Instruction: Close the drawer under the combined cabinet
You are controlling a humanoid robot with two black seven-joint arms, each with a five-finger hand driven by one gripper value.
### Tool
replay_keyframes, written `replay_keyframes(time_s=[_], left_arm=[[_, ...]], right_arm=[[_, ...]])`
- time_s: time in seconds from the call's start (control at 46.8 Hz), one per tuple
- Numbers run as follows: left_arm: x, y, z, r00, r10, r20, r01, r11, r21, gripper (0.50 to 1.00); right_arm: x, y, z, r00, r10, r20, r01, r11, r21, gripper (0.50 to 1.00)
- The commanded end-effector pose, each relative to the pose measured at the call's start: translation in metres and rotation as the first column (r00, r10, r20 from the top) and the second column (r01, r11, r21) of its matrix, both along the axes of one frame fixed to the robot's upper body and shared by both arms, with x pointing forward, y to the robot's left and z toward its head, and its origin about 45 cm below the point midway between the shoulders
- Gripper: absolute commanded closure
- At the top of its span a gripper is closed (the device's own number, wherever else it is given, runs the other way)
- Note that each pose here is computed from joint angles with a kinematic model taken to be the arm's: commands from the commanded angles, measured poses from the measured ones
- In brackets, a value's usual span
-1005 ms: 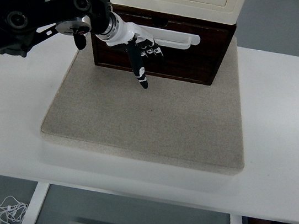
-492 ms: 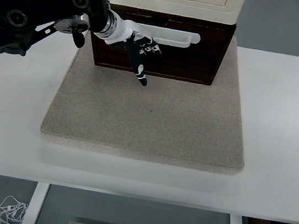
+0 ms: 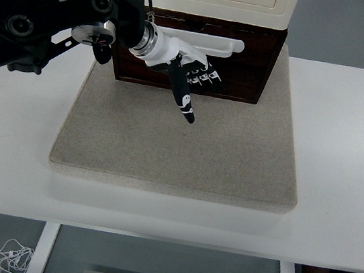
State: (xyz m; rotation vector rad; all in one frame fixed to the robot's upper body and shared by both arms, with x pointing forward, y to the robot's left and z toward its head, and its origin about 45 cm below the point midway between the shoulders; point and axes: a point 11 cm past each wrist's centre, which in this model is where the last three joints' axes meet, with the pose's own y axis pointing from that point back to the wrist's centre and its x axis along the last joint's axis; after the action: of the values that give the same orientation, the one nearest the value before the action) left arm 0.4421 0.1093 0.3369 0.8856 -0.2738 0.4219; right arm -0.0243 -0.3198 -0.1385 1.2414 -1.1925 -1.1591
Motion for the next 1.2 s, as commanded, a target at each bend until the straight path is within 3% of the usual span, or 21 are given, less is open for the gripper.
replay_keyframes(time_s=[0.0,0.278,0.513,0.663,0.919,1.026,1.176], left_arm=[[-0.002,-0.014,0.012,0.999,-0.036,0.008,0.036,0.993,-0.110,0.501],[-0.002,-0.044,0.089,0.990,-0.075,0.122,0.125,0.873,-0.472,0.501],[-0.006,-0.040,0.177,0.959,-0.039,0.280,0.242,0.623,-0.744,0.501],[-0.006,-0.010,0.233,0.935,0.053,0.350,0.288,0.462,-0.839,0.501],[0.008,0.080,0.315,0.895,0.285,0.343,0.283,0.232,-0.931,0.501],[0.018,0.115,0.328,0.881,0.368,0.296,0.244,0.182,-0.953,0.501],[0.041,0.163,0.323,0.851,0.510,0.128,0.112,0.063,-0.992,0.501]], right_arm=[[0.000,0.000,0.000,1.000,0.000,0.000,0.000,1.000,0.000,0.548],[0.000,0.000,0.000,1.000,0.000,0.000,0.000,1.000,0.002,0.548],[0.000,0.000,0.000,1.000,0.000,0.000,0.000,1.000,0.000,0.548],[0.000,0.000,0.000,1.000,0.000,0.000,0.000,1.000,0.000,0.548],[0.000,0.000,0.000,1.000,0.000,0.000,0.000,1.000,0.000,0.548],[0.000,0.000,0.000,1.000,0.000,0.000,0.000,1.000,0.000,0.548],[0.000,0.000,0.000,1.000,0.000,0.000,0.000,1.000,0.000,0.548]])
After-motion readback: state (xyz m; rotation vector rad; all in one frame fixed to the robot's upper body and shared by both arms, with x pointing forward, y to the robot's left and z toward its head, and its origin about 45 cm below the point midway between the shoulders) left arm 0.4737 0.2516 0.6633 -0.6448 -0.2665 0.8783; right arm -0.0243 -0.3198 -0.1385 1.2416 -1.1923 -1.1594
